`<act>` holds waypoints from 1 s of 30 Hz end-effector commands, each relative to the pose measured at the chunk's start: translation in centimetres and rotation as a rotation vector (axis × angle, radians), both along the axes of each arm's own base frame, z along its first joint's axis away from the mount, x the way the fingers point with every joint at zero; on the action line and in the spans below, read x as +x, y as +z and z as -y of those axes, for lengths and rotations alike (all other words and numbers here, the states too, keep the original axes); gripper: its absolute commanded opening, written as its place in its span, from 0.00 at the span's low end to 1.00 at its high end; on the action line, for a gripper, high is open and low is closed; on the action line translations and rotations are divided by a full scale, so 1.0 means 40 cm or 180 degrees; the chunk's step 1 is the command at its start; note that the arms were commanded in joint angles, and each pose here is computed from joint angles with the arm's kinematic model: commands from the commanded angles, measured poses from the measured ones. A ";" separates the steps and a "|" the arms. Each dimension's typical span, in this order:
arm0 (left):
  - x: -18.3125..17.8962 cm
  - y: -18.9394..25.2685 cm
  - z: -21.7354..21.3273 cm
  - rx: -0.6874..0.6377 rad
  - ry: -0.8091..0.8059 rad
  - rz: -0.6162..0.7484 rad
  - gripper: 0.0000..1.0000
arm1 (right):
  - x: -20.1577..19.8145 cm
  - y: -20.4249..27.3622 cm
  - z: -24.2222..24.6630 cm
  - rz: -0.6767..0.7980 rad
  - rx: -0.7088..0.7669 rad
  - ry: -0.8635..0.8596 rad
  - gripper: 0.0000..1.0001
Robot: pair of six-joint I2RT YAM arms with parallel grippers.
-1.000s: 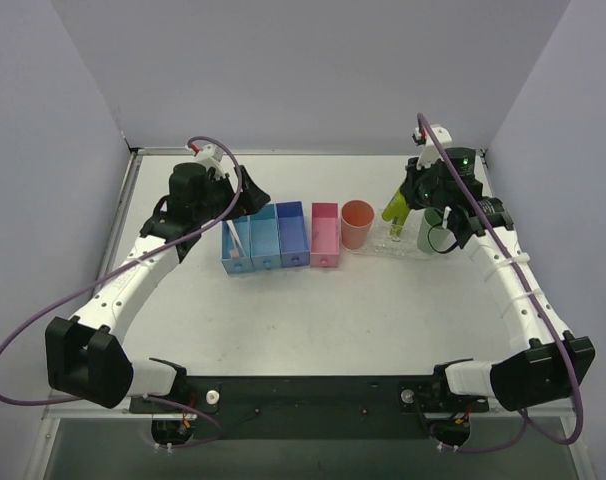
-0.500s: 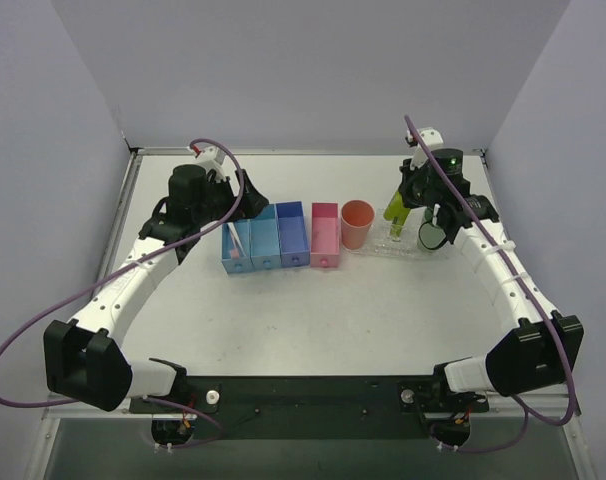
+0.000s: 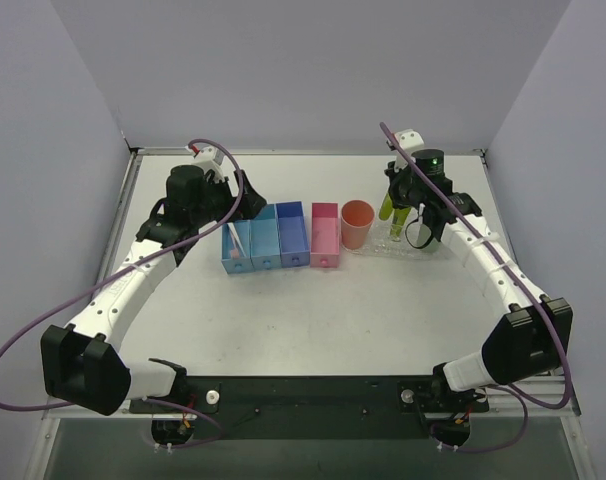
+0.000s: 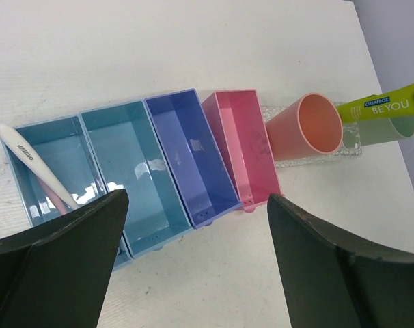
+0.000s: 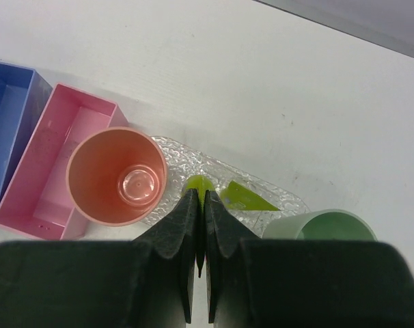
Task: Prepare toiletry sets of a toothbrush and toothpaste on the tray
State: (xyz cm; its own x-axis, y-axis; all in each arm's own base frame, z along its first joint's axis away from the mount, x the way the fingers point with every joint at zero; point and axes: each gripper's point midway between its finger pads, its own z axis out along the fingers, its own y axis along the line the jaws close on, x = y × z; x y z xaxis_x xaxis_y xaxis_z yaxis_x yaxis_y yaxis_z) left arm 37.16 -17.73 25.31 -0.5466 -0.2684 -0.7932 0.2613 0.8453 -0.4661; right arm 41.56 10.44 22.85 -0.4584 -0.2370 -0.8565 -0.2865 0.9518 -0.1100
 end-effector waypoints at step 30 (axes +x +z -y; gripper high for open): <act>0.014 0.040 -0.013 0.0031 0.0002 0.0154 0.94 | 0.040 -0.071 0.007 0.0026 -0.0183 -0.0122 0.00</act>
